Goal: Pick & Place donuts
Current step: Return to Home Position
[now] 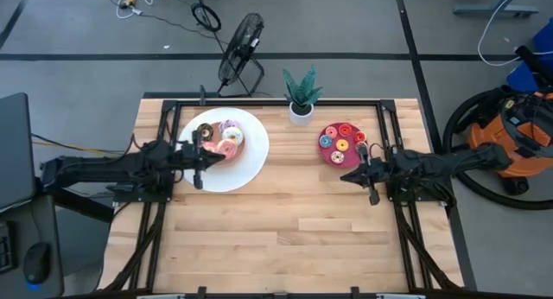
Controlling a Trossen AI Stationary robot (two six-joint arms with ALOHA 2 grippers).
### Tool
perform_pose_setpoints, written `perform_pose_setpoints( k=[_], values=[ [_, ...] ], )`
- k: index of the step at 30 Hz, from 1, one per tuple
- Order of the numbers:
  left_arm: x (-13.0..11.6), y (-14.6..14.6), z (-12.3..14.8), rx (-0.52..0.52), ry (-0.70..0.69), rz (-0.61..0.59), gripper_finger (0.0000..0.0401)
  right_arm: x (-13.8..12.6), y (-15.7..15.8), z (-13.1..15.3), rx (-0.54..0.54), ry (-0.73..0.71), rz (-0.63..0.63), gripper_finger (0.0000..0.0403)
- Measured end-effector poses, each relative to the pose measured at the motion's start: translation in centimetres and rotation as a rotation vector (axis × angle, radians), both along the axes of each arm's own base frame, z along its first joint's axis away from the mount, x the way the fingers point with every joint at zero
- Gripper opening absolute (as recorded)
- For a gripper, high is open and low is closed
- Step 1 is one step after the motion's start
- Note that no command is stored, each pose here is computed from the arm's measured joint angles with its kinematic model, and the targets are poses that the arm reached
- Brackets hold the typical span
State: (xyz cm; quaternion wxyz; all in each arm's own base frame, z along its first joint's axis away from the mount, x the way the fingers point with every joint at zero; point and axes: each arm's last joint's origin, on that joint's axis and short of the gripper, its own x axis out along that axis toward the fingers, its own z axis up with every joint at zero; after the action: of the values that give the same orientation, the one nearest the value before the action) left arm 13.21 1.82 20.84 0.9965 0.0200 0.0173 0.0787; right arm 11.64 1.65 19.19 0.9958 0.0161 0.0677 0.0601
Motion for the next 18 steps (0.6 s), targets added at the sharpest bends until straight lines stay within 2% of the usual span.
perform_pose_setpoints(
  k=[9, 18],
  values=[
    [-2.0, -0.3, -3.1, -0.02, -0.07, -0.039, 0.0005, -1.1, -0.1, 0.1, 0.011, -0.018, 0.002, 0.0004],
    [-2.9, -0.2, -3.2, -0.014, -0.123, -0.014, 0.0005, -2.1, -0.3, -0.8, -0.017, -0.045, 0.009, 0.0004]
  ],
)
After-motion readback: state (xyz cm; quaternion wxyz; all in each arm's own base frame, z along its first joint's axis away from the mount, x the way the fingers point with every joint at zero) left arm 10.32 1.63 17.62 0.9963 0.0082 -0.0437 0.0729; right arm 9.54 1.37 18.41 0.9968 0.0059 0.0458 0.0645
